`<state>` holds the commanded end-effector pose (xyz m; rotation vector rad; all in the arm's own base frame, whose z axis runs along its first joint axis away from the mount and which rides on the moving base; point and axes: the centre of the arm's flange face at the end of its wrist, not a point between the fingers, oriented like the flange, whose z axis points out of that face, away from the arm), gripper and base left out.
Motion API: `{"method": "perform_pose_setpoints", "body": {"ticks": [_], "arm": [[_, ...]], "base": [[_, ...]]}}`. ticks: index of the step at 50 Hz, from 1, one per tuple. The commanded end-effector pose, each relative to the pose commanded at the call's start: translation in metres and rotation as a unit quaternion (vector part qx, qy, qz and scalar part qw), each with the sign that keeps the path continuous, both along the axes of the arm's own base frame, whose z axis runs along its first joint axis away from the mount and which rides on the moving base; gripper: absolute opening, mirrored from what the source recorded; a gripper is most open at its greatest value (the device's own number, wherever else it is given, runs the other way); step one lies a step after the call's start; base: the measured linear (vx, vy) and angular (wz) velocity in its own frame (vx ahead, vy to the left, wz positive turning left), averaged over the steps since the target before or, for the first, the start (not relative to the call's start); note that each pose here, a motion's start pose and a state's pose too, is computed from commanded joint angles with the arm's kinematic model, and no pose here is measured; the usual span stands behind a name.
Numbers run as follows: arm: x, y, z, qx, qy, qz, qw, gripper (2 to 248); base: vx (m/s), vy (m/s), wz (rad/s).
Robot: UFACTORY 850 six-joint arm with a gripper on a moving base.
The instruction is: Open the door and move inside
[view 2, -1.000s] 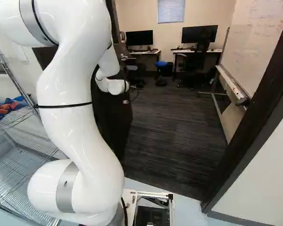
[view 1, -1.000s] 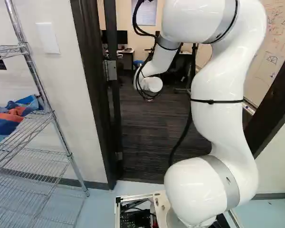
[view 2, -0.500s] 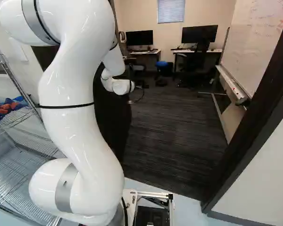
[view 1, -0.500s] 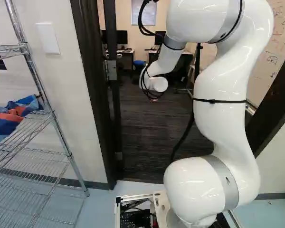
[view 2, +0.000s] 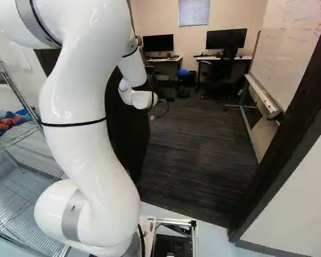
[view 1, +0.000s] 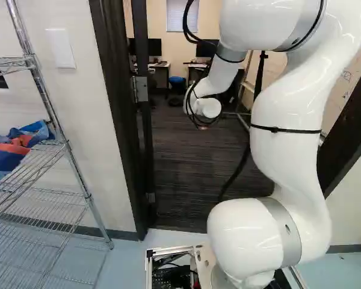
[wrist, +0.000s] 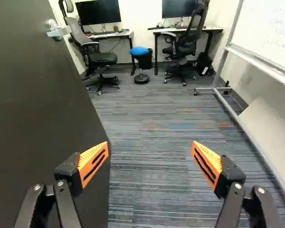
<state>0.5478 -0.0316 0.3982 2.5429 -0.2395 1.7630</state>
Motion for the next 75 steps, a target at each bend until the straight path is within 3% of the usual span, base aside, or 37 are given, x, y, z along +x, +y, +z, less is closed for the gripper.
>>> {"method": "perform_pose_setpoints", "body": {"ticks": [50, 75], "arm": [[-0.071, -0.051, 0.005, -0.038, 0.017, 0.008, 0.9991, 247], [-0.080, -0.050, 0.005, -0.038, 0.017, 0.009, 0.9991, 247]], "base": [[0.000, 0.000, 0.000], [0.000, 0.000, 0.000]]}}
